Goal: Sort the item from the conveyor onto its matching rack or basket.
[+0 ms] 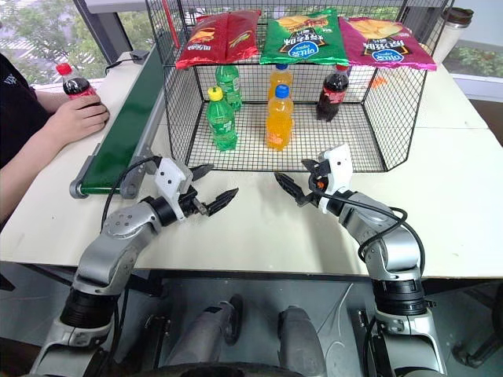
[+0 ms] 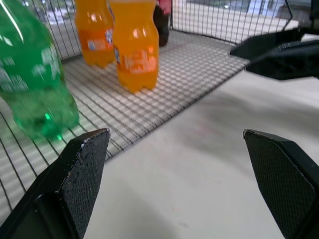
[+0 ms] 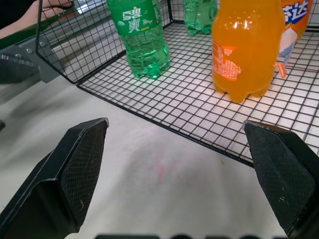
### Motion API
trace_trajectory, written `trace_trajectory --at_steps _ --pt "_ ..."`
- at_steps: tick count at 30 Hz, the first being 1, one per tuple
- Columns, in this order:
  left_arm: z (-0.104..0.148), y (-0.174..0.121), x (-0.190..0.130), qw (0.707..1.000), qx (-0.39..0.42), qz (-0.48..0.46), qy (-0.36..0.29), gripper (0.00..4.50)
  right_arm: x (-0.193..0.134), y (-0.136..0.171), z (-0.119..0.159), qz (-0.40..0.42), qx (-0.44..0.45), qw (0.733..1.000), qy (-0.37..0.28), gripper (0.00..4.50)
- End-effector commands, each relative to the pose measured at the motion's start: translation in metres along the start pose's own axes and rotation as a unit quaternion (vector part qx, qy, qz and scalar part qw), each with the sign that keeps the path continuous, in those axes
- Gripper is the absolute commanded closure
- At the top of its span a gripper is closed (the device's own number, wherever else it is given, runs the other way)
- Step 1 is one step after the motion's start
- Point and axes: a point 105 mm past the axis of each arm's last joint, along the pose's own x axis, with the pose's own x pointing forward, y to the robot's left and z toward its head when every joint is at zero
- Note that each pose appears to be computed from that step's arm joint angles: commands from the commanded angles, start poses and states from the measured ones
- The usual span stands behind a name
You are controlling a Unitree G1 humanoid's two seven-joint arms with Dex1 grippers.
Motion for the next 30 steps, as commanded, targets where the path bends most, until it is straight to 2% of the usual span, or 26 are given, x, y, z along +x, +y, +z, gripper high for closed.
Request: trace_trajectory --at_steps 1,30 --pt "0.017 0.004 -0.004 0.999 0.011 0.013 -0.03 0.0 0.003 0.004 0.011 0.005 -0.014 1.0 -0.019 0.02" --pt "0.009 0.004 -0.004 1.0 -0.01 0.022 -0.021 0.0 0.005 0.017 0.016 0.033 -0.023 0.999 -0.027 0.02"
